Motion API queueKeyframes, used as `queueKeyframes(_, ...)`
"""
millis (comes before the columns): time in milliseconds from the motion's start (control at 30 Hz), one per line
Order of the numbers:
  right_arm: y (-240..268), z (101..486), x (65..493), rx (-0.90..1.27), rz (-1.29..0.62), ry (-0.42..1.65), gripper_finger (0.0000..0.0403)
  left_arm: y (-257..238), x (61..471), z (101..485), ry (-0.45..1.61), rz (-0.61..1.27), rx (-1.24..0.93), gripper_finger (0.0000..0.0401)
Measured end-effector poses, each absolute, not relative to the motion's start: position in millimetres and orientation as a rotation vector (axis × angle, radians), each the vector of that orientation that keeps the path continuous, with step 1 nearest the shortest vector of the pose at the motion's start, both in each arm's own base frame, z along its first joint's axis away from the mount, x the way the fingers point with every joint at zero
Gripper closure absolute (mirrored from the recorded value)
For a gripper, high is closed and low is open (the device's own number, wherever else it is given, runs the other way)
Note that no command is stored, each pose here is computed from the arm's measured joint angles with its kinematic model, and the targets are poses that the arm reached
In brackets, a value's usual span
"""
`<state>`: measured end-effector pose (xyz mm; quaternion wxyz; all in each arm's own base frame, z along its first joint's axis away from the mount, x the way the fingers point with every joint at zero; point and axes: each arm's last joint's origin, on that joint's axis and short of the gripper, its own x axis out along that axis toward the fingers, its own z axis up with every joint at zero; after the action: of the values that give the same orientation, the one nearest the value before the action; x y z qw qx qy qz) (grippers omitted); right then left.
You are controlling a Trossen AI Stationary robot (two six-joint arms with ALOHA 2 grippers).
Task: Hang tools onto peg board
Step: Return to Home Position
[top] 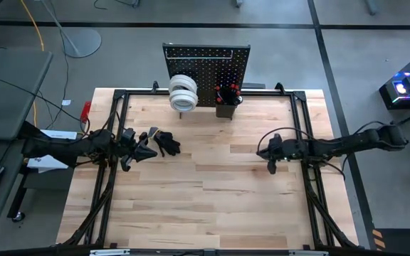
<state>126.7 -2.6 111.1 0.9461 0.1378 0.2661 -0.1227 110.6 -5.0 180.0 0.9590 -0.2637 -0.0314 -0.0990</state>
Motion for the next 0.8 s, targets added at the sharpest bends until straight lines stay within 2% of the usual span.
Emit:
queueKeyframes(167, -2.3, 107.3, 122.4, 0.272, -0.255, 0.597, 0.0403, -5.9, 100.4, 183.9, -0.114, -0.224, -0.53, 0.0401)
queueKeyframes(233, -1.9, 112.1, 121.6, 0.278, -0.244, 0.552, 0.0403, -6.3, 94.4, 186.1, -0.149, -0.238, -0.527, 0.0401)
queueKeyframes(400, -0.9, 135.6, 116.9, 0.31, -0.186, 0.324, 0.0403, -7.2, 94.4, 186.9, -0.154, -0.247, -0.528, 0.0401)
queueKeyframes(633, -1.5, 170.0, 97.5, 0.35, -0.118, -0.061, 0.0403, -8.1, 96.6, 170.2, 0.017, -0.202, -0.542, 0.0401)
queueKeyframes(800, -2.1, 181.2, 95.6, 0.36, -0.1, -0.18, 0.0403, -5.7, 96.8, 169.8, 0.006, -0.145, -0.544, 0.0401)
